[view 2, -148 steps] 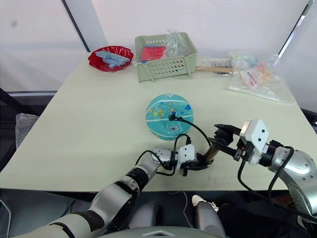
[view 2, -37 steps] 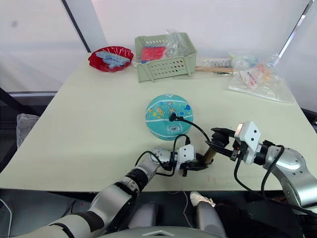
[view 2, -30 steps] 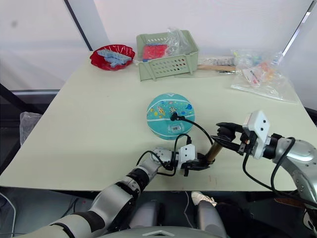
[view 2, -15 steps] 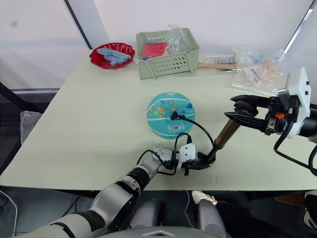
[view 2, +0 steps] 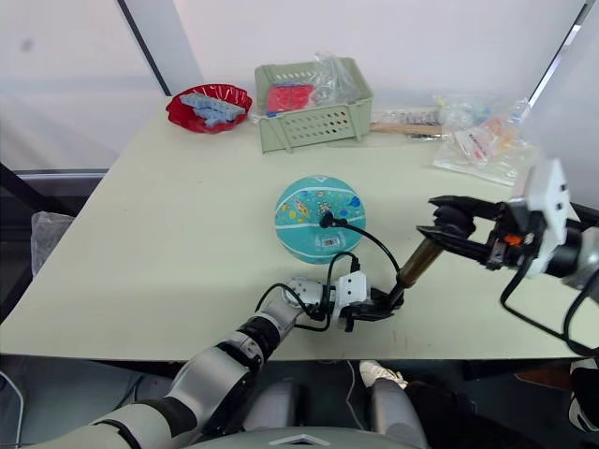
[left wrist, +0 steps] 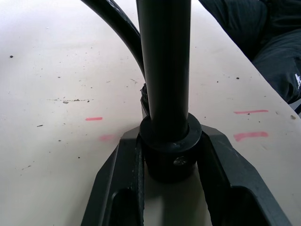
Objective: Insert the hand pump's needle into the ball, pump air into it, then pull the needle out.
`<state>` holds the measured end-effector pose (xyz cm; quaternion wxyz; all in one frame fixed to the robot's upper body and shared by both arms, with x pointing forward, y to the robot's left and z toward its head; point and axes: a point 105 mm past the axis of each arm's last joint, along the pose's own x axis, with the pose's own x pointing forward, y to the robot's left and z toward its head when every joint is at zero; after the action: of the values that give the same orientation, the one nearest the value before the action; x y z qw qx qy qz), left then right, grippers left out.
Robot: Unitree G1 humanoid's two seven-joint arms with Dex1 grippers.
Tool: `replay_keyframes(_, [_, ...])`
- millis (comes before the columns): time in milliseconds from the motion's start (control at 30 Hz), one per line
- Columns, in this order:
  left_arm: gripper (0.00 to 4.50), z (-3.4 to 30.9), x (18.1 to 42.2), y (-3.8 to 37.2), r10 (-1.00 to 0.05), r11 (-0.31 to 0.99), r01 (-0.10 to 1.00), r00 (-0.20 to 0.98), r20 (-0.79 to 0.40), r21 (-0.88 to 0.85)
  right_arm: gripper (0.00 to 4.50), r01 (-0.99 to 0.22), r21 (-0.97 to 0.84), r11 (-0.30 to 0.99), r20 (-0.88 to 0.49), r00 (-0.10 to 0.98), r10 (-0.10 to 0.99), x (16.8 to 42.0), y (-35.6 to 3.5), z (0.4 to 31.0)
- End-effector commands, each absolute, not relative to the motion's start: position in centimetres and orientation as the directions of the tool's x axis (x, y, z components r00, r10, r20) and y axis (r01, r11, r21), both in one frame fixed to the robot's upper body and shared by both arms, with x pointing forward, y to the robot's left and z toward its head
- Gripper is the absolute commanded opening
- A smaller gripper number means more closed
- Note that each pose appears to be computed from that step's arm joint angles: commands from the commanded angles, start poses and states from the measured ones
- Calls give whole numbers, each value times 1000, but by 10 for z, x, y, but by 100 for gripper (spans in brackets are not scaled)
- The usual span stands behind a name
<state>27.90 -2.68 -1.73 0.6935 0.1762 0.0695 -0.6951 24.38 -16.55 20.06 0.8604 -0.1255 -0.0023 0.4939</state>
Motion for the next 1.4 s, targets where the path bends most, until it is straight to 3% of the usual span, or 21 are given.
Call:
replay_keyframes(33, [108, -70, 248, 5, -855, -69, 997, -73, -513, -27, 167, -831, -177, 527, -220, 555, 802, 252, -171, 154])
replay_keyframes(300, [108, -70, 248, 4, -857, -65, 998, -69, -510, -26, 167, -813, -170, 557, -243, 582, 776, 253, -165, 111])
replay_keyframes(1067, [108, -69, 246, 1, -862, -76, 997, -81, -500, -31, 167, -772, -354, 528, -24, 572, 820, 245, -189, 289])
replay_keyframes(1267, [108, -68, 246, 2, -863, -75, 997, -82, -499, -34, 167, -760, -370, 534, -15, 580, 814, 242, -191, 307])
replay_keyframes(1400, [108, -69, 246, 3, -862, -75, 997, -83, -500, -37, 167, -782, -341, 521, -76, 575, 814, 243, -187, 285])
